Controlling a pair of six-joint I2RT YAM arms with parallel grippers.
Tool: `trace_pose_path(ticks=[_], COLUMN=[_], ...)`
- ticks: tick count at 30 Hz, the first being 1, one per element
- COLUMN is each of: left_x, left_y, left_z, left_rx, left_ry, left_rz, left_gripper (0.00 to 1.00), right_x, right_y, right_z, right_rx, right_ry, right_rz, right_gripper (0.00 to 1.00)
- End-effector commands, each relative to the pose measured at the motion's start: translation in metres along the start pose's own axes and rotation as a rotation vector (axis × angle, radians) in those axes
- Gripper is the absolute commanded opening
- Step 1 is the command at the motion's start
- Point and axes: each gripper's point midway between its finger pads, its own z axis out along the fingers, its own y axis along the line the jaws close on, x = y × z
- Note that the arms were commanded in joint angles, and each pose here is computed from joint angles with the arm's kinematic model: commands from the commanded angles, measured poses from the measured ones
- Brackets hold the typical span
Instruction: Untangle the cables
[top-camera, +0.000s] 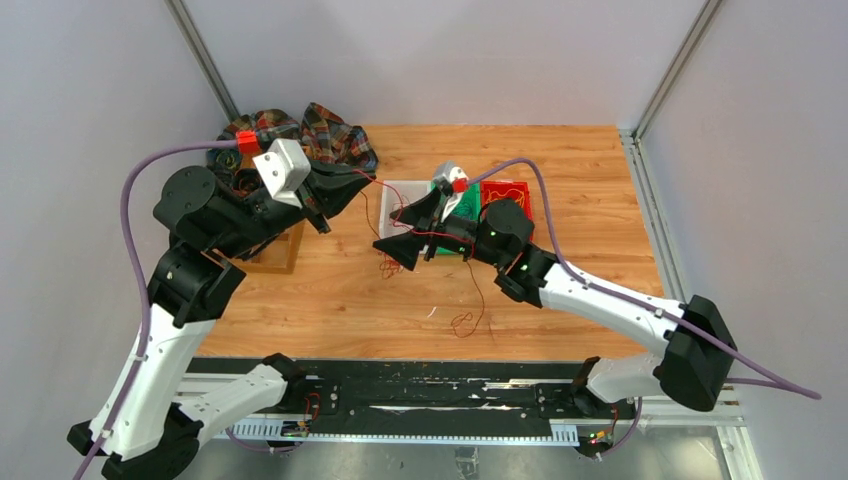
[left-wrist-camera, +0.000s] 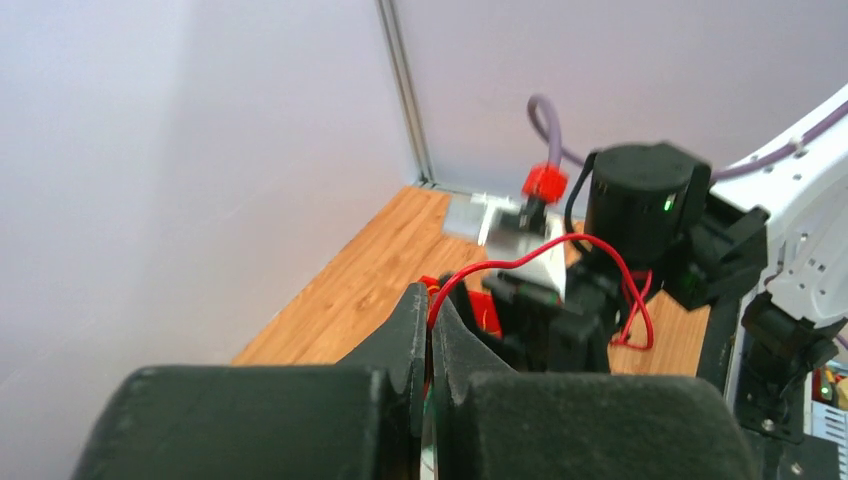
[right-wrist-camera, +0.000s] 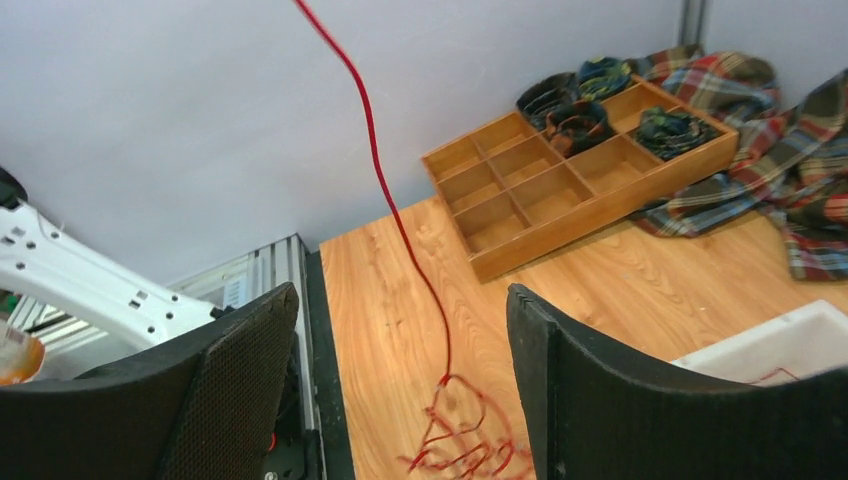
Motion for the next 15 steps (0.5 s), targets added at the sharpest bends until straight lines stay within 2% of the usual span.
trace_pose_path(ticks=[1,4,12,15], left_x=[-0.032,-0.043,-0.085,-0.104], left_y=[-0.004,-0.008,-0.017,-0.015], left_z=[0.006,0.006,-0.001,-0.005], left_rx=[0.04,0.065,0.111,0.099], left_ry=[-0.082,-0.103,-0.174,-0.211], left_rz=[-0.022,-0.043,-0.041,-0.023], left_gripper=[0.01,0.01,0.01,0.01], right_x=[0.003,0.007,0.056,0.084], right_y=[0.021,0.012,-0.015,-0.021], right_z=[0.02,0.032,0.037,0.035], right_rx=[-0.087,-0.046,0.045,0.054], right_ry=[-0.001,0.005,0.066,0.112], right_rz=[-0.054,-0.05,0.006,0.038], right_gripper=[0.76,0.74,0.36,0.28])
